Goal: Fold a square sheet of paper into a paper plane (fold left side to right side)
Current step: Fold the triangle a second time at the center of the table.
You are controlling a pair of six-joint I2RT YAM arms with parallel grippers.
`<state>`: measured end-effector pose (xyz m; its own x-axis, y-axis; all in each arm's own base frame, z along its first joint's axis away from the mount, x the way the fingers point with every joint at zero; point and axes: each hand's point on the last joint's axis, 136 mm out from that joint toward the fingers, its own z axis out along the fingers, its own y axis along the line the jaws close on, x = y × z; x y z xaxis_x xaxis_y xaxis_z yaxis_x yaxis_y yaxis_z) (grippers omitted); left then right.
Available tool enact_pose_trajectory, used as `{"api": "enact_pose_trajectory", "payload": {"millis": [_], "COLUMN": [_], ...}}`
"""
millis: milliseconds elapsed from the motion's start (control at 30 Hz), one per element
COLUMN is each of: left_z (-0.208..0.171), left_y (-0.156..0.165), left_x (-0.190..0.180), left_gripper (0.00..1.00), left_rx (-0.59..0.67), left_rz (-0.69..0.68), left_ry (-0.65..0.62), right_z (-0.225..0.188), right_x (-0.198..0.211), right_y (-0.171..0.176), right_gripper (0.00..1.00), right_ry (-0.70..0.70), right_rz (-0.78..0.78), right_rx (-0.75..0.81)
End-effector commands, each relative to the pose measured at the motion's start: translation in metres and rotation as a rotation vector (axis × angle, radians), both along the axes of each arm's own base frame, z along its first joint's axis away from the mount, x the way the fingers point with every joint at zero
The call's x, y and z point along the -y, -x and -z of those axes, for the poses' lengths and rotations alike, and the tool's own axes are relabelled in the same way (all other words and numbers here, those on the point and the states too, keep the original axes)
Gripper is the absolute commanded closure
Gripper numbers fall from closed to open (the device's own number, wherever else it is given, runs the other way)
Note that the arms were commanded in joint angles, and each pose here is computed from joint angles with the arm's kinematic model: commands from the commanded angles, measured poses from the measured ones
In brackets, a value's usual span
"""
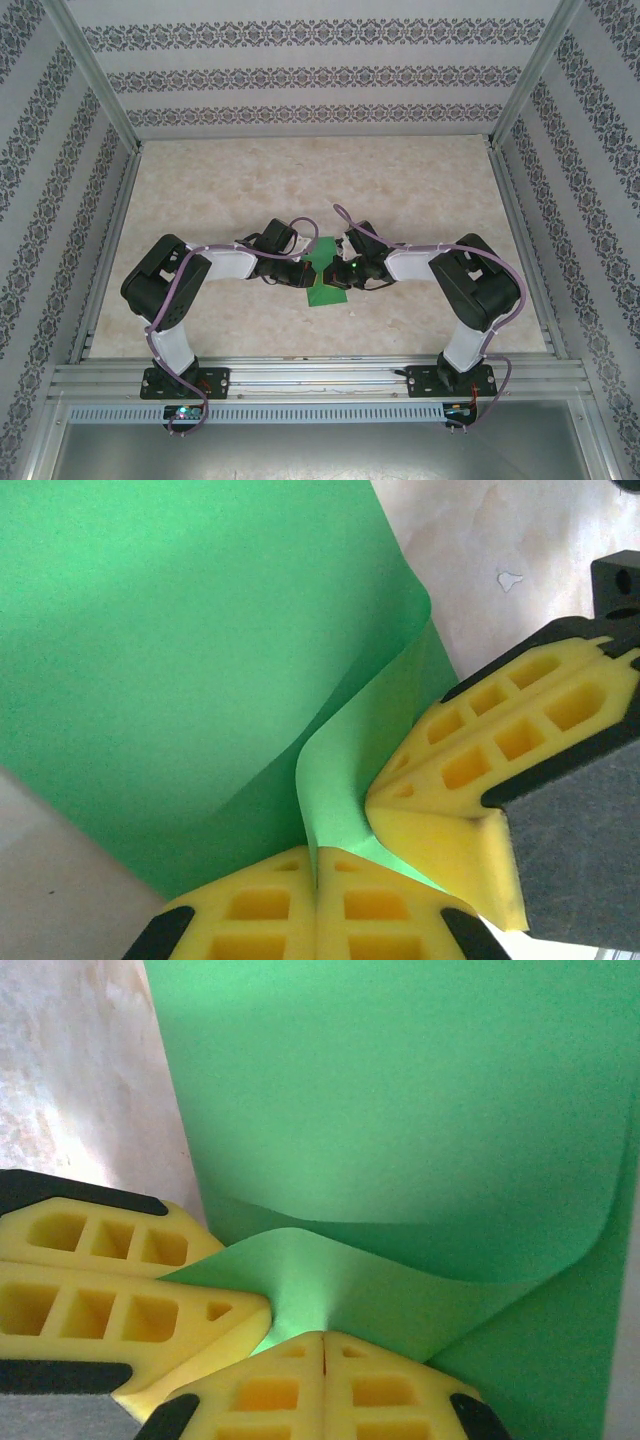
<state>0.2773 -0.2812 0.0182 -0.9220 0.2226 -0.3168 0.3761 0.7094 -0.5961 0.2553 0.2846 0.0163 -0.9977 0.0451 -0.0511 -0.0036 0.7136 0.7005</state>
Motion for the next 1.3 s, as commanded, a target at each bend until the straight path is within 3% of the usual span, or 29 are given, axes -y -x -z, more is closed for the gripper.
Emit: {"api": "enact_pose_trajectory", "payload": {"millis": [0, 400, 567, 933, 1267], "left_z": [0.023, -0.054, -0.077, -0.079, -0.048], "left_y": [0.002, -0.025, -0.019, 0.041, 0.053], "left_x": [-0.016, -0.024, -0.036, -0.002, 0.015], "left_gripper": [0.91, 0.72, 0.73, 0.8, 0.81], "left_rx": [-0.032, 0.134, 0.154, -0.077, -0.173], "left_rz": [-0.019, -0.093, -0.114, -0.071, -0.04], "left_ry": [-0.084, -0.055, -0.063, 0.141, 0.099], "right_z": [0.017, 0.023, 0.022, 0.02, 0.023], "right_x": [0.008, 0.014, 0.013, 0.012, 0.013], "right_y": [0.012, 0.02, 0.019, 0.019, 0.022], "right_gripper": [1.0, 1.0, 1.0, 1.0, 1.0], "right_ry": [0.061, 0.078, 0.074, 0.066, 0.073], "right_rz": [-0.007, -0.006, -0.005, -0.009, -0.012], "right_rx": [-0.039, -0.054, -0.05, -0.051, -0.061]}}
